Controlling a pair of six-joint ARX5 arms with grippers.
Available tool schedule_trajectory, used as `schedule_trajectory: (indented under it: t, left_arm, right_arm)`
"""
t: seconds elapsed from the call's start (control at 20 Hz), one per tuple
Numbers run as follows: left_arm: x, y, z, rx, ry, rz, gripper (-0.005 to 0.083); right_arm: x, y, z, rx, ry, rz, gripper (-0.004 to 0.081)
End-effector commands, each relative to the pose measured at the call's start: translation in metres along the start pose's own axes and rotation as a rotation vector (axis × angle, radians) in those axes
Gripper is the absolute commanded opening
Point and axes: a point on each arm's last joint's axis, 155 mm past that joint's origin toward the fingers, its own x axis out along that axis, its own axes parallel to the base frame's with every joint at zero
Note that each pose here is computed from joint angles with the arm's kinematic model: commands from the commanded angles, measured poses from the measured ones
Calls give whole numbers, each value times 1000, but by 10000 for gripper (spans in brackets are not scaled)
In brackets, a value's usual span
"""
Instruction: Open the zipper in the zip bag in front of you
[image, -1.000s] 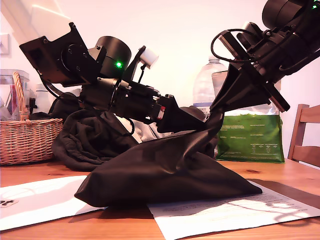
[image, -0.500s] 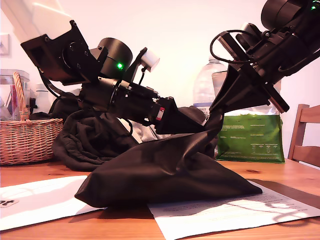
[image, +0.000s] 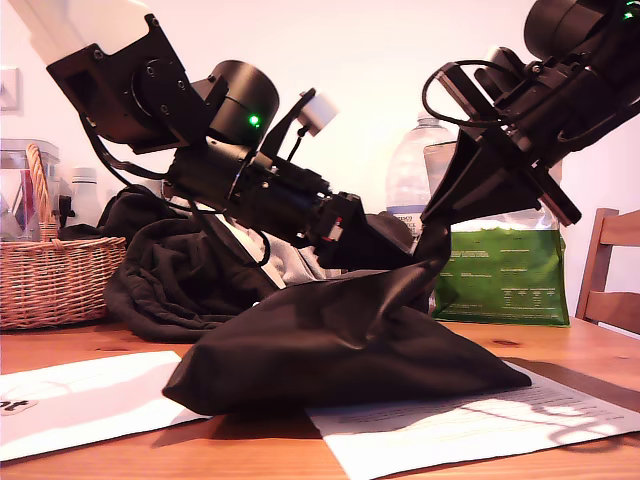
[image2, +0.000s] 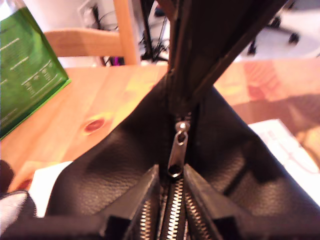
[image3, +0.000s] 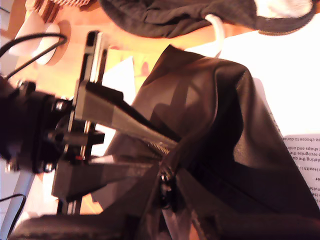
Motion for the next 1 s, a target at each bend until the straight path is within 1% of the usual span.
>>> schedule_trajectory:
  t: [0.0, 0.15, 0.25, 0.4, 0.5, 0.75, 0.95]
  left_arm:
    - [9, -18, -6, -6, 14, -42, 131]
    - [8, -18, -6, -7, 14, -42, 121]
    - [8, -17, -6, -7, 15, -39, 72]
    - [8, -17, -6, -7, 15, -38, 29]
    - [8, -17, -6, -6, 15, -38, -18]
    - [5, -14, -8, -14, 30, -23, -19]
    - [-5, -8, -3, -23, 38, -5, -19]
  right_arm:
    - [2, 2, 3, -15, -13, 11, -12]
    - [2, 2, 3, -15, -13, 11, -13]
    - [2, 2, 3, -15, -13, 11, -13]
    - [2, 2, 3, -15, -13, 11, -13]
    - [2, 2, 3, -15, -13, 11, -13]
    - [2, 2, 4, -15, -13, 10, -13]
    - [2, 2, 4, -16, -13, 10, -13]
